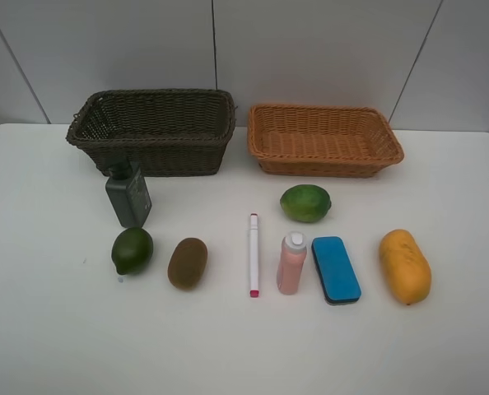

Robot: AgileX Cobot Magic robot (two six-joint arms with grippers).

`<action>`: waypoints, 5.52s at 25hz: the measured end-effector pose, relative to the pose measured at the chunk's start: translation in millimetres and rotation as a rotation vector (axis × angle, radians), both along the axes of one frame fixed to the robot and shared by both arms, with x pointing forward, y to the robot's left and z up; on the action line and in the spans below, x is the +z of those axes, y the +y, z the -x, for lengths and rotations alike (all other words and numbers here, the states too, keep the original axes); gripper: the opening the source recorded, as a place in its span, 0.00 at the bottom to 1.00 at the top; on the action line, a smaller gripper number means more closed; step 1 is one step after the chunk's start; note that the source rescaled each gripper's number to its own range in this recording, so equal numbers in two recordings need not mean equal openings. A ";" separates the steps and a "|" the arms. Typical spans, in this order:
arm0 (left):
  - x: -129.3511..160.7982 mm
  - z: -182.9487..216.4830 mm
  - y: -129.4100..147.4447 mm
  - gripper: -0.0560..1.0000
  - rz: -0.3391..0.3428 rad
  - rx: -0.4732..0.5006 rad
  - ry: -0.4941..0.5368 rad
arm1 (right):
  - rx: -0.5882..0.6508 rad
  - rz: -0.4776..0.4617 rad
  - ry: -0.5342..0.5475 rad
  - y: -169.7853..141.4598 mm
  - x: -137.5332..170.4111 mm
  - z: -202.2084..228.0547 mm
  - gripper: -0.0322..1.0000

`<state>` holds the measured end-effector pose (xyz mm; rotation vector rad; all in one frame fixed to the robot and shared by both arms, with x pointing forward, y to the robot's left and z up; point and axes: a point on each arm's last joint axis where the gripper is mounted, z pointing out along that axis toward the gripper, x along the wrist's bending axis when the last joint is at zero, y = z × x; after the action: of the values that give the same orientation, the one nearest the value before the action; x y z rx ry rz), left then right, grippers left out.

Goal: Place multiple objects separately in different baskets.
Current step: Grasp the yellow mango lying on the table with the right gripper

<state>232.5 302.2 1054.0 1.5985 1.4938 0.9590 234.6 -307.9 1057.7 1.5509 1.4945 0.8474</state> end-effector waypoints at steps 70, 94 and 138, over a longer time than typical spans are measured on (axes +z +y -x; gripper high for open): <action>0.0 0.0 0.0 1.00 0.000 0.000 0.000 | 0.016 -0.039 0.398 3.9 21.2 -82.2 0.87; 0.0 0.0 0.0 1.00 0.000 0.000 0.000 | 0.191 -0.026 0.830 49.1 -47.9 -194.9 0.85; 0.0 0.0 0.0 1.00 0.000 0.000 0.000 | 0.128 -0.072 1.026 60.6 -150.3 -248.5 0.80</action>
<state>232.5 302.2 1054.0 1.5982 1.4936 0.9593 483.1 -247.2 907.4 2.0974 2.2891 0.1091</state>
